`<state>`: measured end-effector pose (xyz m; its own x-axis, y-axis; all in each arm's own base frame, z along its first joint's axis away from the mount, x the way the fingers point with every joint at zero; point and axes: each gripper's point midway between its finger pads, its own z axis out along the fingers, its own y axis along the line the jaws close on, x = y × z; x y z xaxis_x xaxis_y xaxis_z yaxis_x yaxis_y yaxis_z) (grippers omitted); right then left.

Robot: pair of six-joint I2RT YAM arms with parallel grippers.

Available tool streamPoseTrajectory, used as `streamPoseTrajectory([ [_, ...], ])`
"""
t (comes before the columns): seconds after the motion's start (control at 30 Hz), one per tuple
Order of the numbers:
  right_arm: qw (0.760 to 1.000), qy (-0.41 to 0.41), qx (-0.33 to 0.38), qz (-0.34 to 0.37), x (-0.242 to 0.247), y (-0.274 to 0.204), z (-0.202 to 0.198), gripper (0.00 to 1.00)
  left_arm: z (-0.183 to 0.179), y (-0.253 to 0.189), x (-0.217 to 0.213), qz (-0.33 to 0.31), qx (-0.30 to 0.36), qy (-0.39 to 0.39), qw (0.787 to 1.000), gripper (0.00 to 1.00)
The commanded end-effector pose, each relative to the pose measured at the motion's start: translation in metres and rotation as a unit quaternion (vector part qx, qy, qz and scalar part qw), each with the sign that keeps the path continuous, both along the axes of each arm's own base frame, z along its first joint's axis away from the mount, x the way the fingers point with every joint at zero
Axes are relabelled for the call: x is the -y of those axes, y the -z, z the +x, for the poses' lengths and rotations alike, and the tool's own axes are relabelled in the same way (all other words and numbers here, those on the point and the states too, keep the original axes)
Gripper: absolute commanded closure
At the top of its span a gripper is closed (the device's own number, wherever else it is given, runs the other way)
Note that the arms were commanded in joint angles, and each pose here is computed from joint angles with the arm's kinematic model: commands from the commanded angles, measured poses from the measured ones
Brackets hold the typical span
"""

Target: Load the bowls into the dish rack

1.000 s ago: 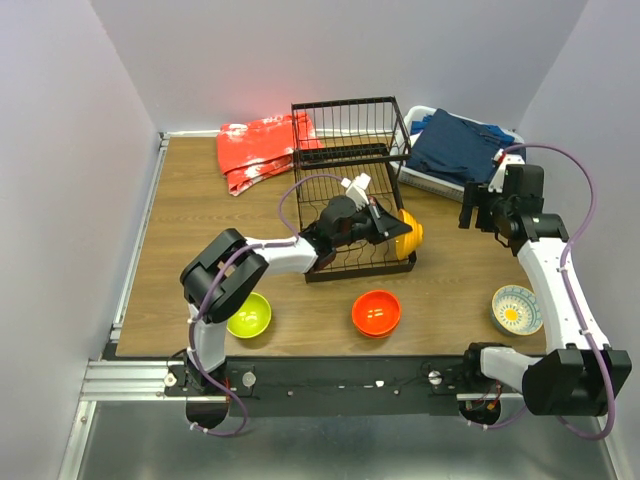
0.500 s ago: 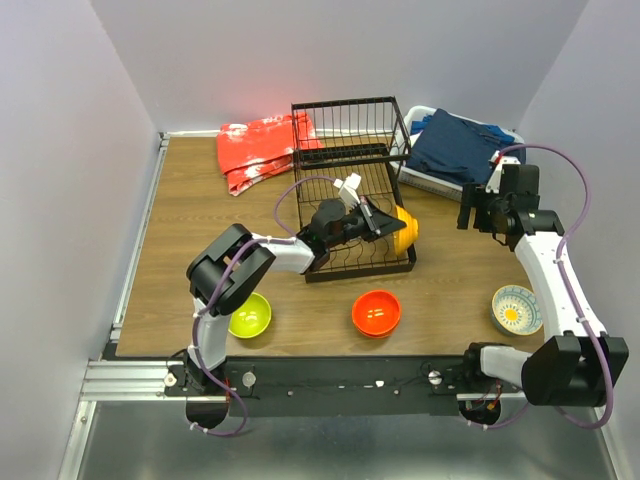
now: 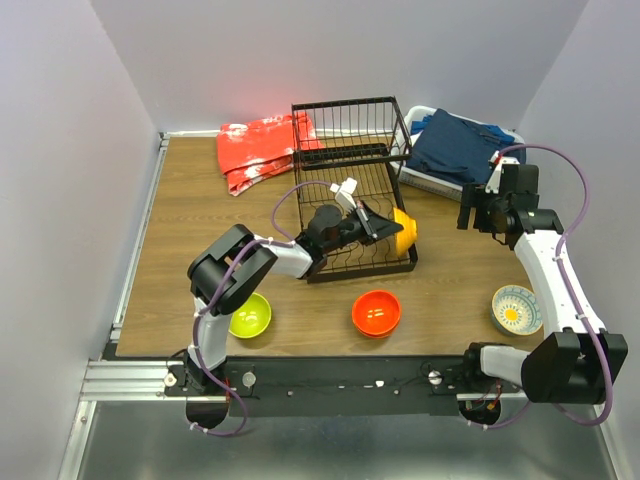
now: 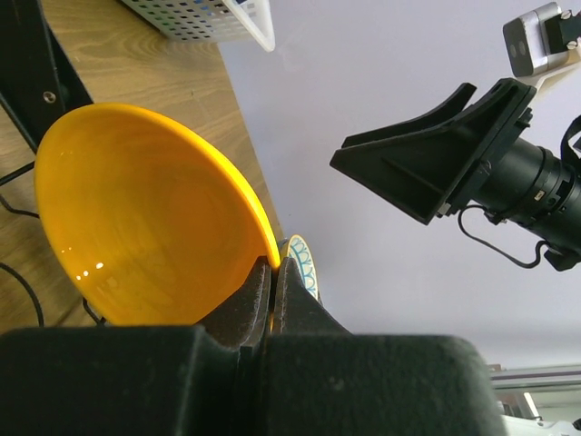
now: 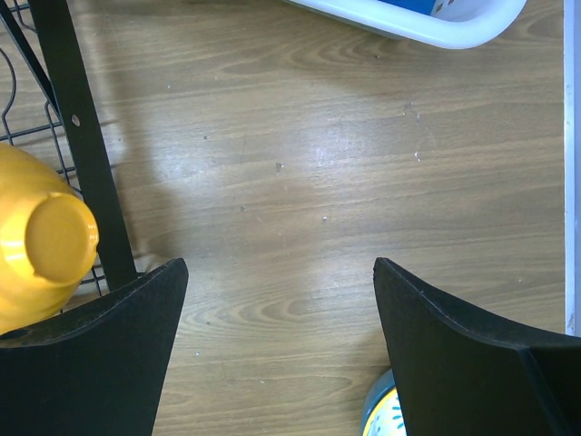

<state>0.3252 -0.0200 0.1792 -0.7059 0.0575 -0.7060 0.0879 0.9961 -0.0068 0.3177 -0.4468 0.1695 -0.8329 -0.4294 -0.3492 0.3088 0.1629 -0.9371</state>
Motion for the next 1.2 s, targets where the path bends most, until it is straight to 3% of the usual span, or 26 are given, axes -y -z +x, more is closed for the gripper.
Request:
streamPoseTrajectory([
  [0.0, 1.000, -0.006, 0.014, 0.005, -0.001, -0.004, 0.001, 0.09, -0.012, 0.044, -0.008, 0.062, -0.039, -0.009, 0.997, 1.00],
  [0.6, 1.000, -0.006, 0.008, 0.008, -0.002, 0.002, 0.004, 0.09, -0.013, 0.044, -0.018, 0.079, -0.046, -0.029, 0.995, 1.00],
  [0.83, 1.000, -0.007, 0.010, 0.007, -0.001, -0.001, 0.007, 0.09, -0.006, 0.017, -0.012, 0.064, 0.012, -0.018, 0.998, 0.67],
  [1.0, 1.000, -0.010, 0.016, 0.003, 0.000, -0.007, 0.013, 0.10, -0.007, -0.008, -0.019, 0.057, 0.053, -0.007, 0.997, 0.62],
  [1.17, 1.000, -0.012, 0.026, 0.004, -0.001, -0.017, 0.018, 0.11, -0.006, -0.009, -0.034, 0.098, 0.090, 0.009, 0.991, 0.55],
])
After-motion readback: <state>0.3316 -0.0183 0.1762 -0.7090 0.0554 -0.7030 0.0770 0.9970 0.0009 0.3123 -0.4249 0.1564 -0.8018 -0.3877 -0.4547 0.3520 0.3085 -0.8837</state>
